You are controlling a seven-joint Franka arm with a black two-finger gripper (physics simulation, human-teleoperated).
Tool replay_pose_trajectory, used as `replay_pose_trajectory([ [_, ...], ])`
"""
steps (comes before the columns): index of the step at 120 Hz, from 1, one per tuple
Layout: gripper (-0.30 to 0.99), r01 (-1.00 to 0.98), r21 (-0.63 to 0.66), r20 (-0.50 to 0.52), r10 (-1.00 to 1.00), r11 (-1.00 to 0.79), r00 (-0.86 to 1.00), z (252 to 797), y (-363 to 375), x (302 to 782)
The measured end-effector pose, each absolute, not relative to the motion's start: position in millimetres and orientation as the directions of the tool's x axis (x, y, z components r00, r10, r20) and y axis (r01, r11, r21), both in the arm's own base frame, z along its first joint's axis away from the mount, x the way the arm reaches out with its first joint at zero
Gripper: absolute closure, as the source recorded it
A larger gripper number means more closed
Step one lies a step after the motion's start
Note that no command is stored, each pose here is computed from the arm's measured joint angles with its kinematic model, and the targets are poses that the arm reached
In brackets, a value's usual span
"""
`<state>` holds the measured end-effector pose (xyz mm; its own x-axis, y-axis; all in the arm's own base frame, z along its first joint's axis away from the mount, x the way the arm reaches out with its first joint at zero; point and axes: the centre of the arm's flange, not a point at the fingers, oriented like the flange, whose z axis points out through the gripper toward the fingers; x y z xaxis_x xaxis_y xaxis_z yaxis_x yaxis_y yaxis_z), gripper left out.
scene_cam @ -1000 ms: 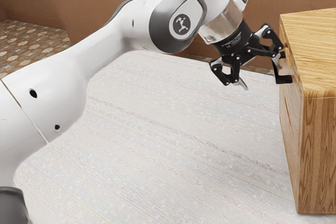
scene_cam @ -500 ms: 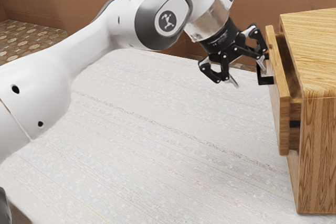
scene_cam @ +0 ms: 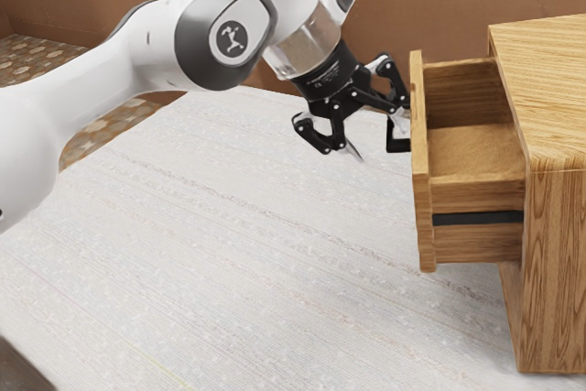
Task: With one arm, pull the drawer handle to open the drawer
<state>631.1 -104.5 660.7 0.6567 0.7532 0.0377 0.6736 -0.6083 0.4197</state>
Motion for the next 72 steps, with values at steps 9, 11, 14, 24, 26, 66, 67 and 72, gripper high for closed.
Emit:
replay_pose_trajectory([
  [9,0.27,0.683,0.418,0.038,0.763,-0.599,0.645,662,-94,627],
  [11,0.27,0.685,0.417,0.038,0.765,-0.597,0.643,663,-92,626],
  [14,0.27,0.690,0.415,0.038,0.769,-0.593,0.638,663,-87,624],
  [24,0.27,0.704,0.408,0.033,0.780,-0.582,0.625,661,-76,618],
  [26,0.27,0.706,0.407,0.032,0.781,-0.580,0.623,661,-74,618],
  [66,0.27,0.728,0.402,0.019,0.800,-0.555,0.600,663,-48,594],
  [67,0.27,0.729,0.402,0.018,0.801,-0.554,0.599,663,-47,594],
  [72,0.27,0.731,0.402,0.016,0.803,-0.551,0.596,664,-43,591],
])
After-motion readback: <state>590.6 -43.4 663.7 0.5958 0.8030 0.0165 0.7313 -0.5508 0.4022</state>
